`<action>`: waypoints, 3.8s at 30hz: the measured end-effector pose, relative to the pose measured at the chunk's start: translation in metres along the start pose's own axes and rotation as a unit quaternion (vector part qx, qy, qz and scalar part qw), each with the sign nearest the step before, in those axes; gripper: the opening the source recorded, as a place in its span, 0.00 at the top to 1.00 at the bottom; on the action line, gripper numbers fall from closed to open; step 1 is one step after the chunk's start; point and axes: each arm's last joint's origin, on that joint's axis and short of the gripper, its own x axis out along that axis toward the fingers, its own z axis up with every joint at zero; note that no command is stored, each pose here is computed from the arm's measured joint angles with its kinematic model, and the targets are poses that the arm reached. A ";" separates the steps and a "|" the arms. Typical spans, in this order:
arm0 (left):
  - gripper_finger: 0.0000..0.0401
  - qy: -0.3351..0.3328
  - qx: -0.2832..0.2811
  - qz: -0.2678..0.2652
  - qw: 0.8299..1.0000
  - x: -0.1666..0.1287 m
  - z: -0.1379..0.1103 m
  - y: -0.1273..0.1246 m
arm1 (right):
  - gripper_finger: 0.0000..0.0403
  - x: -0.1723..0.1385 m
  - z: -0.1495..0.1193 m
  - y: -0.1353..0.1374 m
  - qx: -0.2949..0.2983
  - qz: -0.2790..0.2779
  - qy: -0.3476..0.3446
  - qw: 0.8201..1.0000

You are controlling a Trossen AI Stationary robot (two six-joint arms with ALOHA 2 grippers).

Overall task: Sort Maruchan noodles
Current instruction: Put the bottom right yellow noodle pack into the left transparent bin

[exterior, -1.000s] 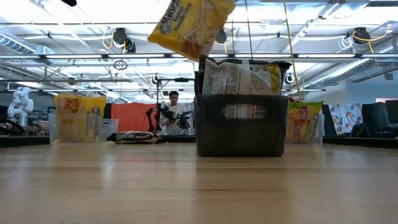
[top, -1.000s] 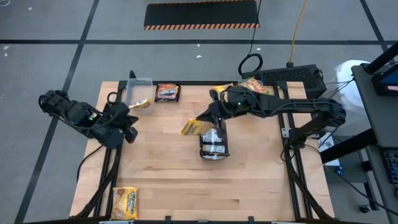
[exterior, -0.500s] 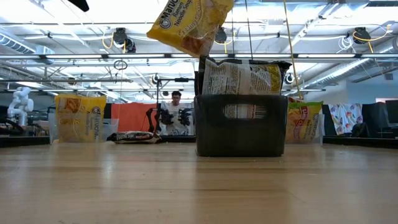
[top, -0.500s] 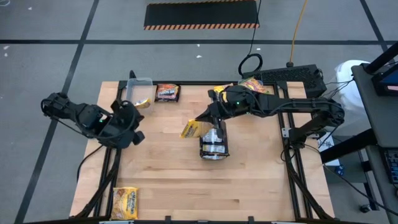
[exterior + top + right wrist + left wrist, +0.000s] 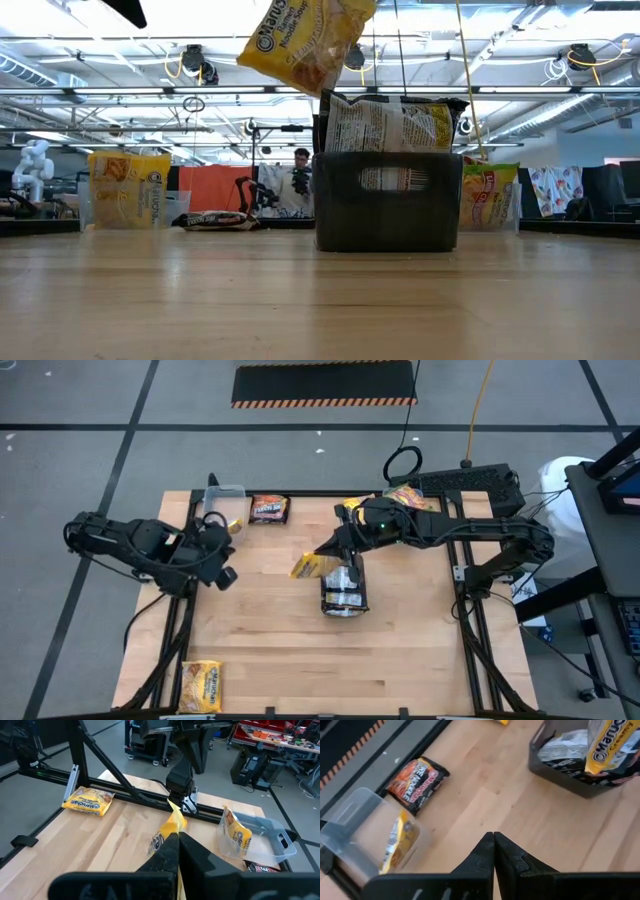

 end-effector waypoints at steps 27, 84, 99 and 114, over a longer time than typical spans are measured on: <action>0.86 -0.117 0.085 -0.154 0.977 0.034 0.060 -0.043 | 1.00 0.000 -0.003 0.001 0.005 0.002 0.017 1.000; 0.86 -0.222 0.135 -0.102 0.960 0.064 0.090 -0.074 | 1.00 0.000 -0.006 0.001 0.008 0.004 0.032 0.999; 0.86 -0.224 0.127 -0.113 0.960 0.061 0.090 -0.073 | 1.00 -0.001 -0.007 0.002 0.009 0.006 0.038 0.999; 0.86 -0.214 0.131 -0.156 0.955 0.061 0.089 -0.076 | 1.00 0.000 -0.007 0.002 0.005 0.006 0.037 0.999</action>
